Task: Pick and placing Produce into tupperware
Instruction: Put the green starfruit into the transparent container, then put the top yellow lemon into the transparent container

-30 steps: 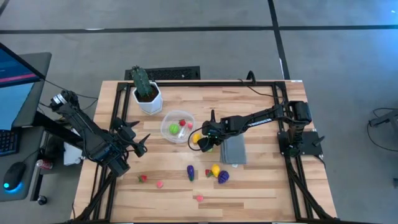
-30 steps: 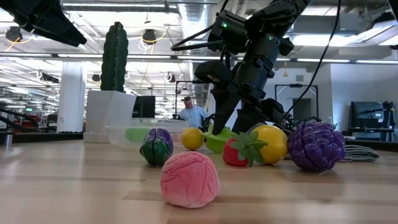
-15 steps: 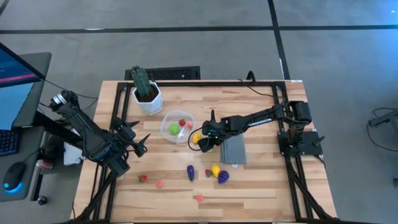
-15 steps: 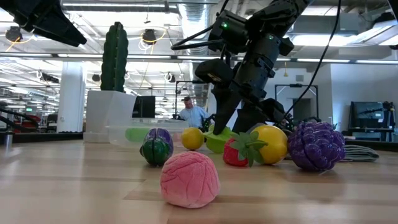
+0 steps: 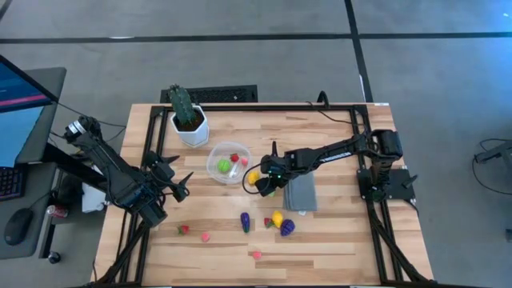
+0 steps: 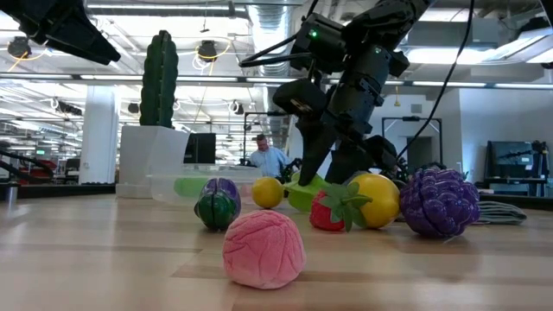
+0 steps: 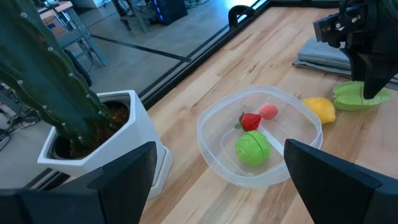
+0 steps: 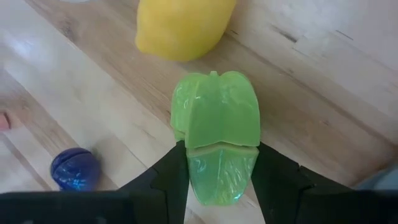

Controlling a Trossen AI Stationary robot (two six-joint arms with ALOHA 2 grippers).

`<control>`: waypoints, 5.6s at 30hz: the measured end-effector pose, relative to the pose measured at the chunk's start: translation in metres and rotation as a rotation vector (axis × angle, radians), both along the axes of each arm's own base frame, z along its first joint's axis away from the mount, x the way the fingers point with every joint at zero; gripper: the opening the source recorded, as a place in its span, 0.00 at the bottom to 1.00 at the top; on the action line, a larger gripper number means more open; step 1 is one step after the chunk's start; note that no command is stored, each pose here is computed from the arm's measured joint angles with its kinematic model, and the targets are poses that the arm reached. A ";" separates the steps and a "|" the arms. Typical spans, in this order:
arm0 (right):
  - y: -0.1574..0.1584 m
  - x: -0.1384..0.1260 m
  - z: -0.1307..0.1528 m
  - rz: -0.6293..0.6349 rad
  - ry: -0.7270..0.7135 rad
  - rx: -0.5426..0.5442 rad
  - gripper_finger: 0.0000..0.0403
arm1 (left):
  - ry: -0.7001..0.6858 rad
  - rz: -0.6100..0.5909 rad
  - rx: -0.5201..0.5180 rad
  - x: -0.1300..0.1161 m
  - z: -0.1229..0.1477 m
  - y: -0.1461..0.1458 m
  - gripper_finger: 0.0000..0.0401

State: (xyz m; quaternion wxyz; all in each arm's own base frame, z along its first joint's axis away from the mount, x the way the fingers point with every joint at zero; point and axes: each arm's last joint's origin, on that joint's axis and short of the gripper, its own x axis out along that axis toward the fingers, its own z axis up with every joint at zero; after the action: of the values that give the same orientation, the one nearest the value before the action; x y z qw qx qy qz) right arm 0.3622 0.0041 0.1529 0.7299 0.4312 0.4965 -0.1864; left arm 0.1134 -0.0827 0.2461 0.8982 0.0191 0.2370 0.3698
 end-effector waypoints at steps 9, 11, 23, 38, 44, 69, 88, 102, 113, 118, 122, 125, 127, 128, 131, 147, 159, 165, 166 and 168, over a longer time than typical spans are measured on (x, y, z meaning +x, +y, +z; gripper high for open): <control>0.000 -0.003 0.024 0.000 -0.077 0.003 0.45 | 0.003 -0.003 0.005 0.000 0.000 0.000 0.86; -0.001 -0.005 0.032 -0.004 -0.104 0.001 0.45 | 0.000 -0.003 0.008 0.000 0.000 0.000 0.86; -0.013 -0.014 0.099 -0.035 -0.424 -0.069 0.45 | -0.015 -0.006 0.020 0.000 0.001 0.000 0.86; -0.043 -0.005 0.119 -0.078 -0.656 -0.136 0.46 | -0.020 -0.004 0.013 0.000 0.001 0.000 0.86; -0.047 -0.001 0.114 -0.063 -0.661 -0.145 0.43 | -0.020 -0.004 0.014 0.000 0.001 0.000 0.86; -0.065 0.072 0.041 0.005 -0.620 0.007 0.47 | -0.019 -0.004 0.018 0.000 0.001 0.000 0.86; -0.069 0.087 0.022 0.027 -0.579 0.071 0.51 | 0.006 0.002 -0.006 0.000 0.000 0.000 0.86; -0.068 0.082 0.035 0.080 -0.584 0.024 0.44 | 0.005 0.002 -0.006 0.000 0.000 0.000 0.86; -0.053 0.034 0.093 0.338 -0.439 -0.235 0.42 | -0.024 -0.004 0.013 0.001 0.001 0.000 0.86; -0.041 0.008 0.104 0.459 -0.261 -0.389 0.42 | -0.088 0.000 0.025 0.001 0.002 0.000 0.86; -0.036 -0.007 0.097 0.549 -0.092 -0.386 0.42 | -0.113 0.017 -0.007 0.001 0.002 0.000 0.86; -0.035 -0.020 0.090 0.585 0.054 -0.327 0.42 | -0.114 0.029 -0.050 0.002 0.001 -0.002 0.86; -0.034 -0.030 0.085 0.621 0.161 -0.287 0.43 | -0.121 0.033 -0.083 0.004 0.000 -0.003 0.86; -0.032 -0.034 0.085 0.644 0.198 -0.274 0.43 | -0.125 0.034 -0.097 0.004 0.000 -0.004 0.86; -0.028 -0.042 0.086 0.718 0.248 -0.263 0.43 | -0.142 0.037 -0.143 0.007 -0.001 -0.007 0.86; -0.054 -0.031 0.057 0.718 0.061 -0.110 0.44 | -0.109 0.043 -0.355 0.013 -0.005 -0.018 0.86; -0.054 0.000 0.038 0.824 -0.174 -0.163 0.69 | -0.111 0.039 -0.383 0.015 -0.005 -0.020 0.86; -0.042 0.011 0.041 0.975 -0.247 -0.380 0.74 | -0.112 0.035 -0.375 0.015 -0.005 -0.019 0.86; -0.042 0.011 0.041 0.977 -0.243 -0.398 0.74 | -0.112 0.035 -0.374 0.015 -0.005 -0.019 0.86; -0.043 0.012 0.041 0.965 -0.226 -0.438 0.73 | -0.111 0.035 -0.374 0.015 -0.005 -0.019 0.86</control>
State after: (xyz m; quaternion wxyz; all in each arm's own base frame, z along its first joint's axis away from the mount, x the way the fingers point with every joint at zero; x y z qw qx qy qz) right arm 0.3745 -0.0388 0.1940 0.8543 0.0095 0.5061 0.1183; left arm 0.1281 -0.1020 0.2411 0.8912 -0.1728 0.2519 0.3353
